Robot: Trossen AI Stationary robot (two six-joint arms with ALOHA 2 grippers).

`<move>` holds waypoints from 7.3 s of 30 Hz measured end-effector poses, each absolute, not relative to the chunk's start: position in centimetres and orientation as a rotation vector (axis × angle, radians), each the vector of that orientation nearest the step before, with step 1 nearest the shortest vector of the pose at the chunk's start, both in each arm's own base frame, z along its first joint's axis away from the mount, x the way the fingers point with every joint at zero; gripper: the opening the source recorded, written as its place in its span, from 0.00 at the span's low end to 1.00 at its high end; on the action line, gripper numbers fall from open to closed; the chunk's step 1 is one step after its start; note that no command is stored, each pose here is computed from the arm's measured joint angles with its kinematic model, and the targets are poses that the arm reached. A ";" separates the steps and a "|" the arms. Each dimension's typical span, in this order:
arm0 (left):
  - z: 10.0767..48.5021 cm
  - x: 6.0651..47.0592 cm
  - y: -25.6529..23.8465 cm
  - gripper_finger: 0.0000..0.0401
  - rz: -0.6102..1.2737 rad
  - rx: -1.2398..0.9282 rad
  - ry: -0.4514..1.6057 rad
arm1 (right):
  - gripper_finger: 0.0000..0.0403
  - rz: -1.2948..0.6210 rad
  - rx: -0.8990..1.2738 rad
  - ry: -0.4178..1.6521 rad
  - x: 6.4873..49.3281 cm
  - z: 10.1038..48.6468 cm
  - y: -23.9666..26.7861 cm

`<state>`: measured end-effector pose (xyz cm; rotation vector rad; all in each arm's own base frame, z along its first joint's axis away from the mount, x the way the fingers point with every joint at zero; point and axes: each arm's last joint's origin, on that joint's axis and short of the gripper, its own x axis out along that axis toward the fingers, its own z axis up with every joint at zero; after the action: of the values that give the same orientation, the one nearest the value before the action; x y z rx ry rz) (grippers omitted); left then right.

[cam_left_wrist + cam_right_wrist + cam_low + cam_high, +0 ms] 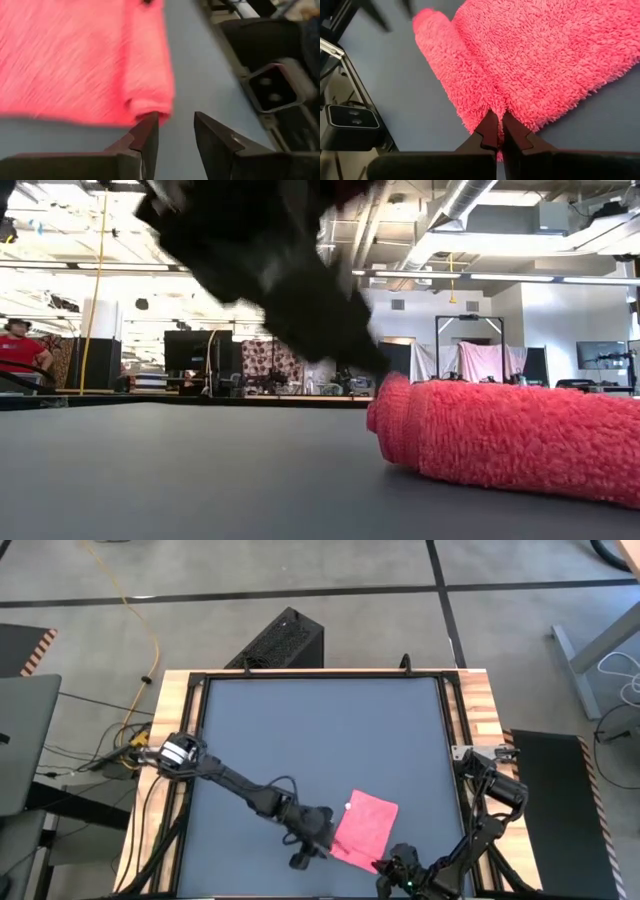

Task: Roll towel
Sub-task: Roll the microfiber towel

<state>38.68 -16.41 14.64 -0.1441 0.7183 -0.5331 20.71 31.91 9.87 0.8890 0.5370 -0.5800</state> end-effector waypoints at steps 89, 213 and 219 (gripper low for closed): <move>9.2 42.2 -14.1 0.02 -0.538 -0.470 0.901 | 0.33 -0.169 -0.044 0.761 22.6 12.8 30.7; 9.8 40.9 -12.9 0.10 -0.359 -0.698 1.162 | 0.06 -0.378 0.836 0.865 23.7 10.9 29.8; 10.6 40.8 -12.5 0.13 -0.415 -0.664 1.209 | 0.06 -0.395 0.850 0.862 23.8 10.8 29.7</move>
<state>40.82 -12.48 10.61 -0.6643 1.2092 -0.4152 23.83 29.66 10.83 0.8504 0.8623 -0.3946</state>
